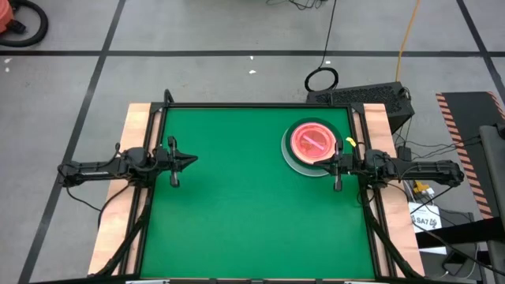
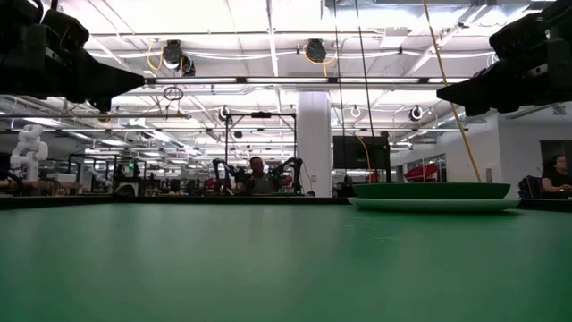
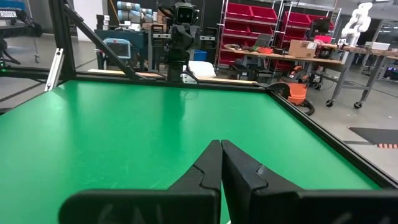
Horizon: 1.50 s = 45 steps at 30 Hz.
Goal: Stack plastic plates
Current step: Return to home position
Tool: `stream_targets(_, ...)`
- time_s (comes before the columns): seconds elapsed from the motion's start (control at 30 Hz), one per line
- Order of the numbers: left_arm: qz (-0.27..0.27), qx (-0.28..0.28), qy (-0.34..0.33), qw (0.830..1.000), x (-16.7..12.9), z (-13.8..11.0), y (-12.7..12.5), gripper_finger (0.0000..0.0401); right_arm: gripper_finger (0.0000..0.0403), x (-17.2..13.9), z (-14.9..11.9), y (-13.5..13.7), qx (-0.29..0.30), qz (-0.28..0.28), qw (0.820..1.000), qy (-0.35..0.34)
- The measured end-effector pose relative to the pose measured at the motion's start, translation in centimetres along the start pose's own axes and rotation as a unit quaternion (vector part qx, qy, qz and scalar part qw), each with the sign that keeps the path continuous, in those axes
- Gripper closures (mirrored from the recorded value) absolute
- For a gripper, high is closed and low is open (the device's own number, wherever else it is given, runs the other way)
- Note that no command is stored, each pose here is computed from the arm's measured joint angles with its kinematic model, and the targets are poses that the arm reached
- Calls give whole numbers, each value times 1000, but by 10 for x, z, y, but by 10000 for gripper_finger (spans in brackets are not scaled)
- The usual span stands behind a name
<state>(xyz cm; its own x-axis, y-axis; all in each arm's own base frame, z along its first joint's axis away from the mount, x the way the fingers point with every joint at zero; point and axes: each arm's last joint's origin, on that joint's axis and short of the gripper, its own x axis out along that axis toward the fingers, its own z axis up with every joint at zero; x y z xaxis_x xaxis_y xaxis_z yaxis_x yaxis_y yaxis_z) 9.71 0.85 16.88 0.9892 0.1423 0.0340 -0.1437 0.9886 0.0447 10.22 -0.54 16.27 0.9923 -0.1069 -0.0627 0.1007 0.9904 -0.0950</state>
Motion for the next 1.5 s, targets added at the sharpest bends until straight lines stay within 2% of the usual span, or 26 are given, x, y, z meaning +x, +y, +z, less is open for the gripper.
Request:
stream_targets(0.27,0,0,0,1000,0,0,0,378,403,0,0,0,-15,0,1000,0)
stream_targets(1.5,0,0,-1,1000,0,0,0,378,403,0,0,0,-13,0,1000,0)
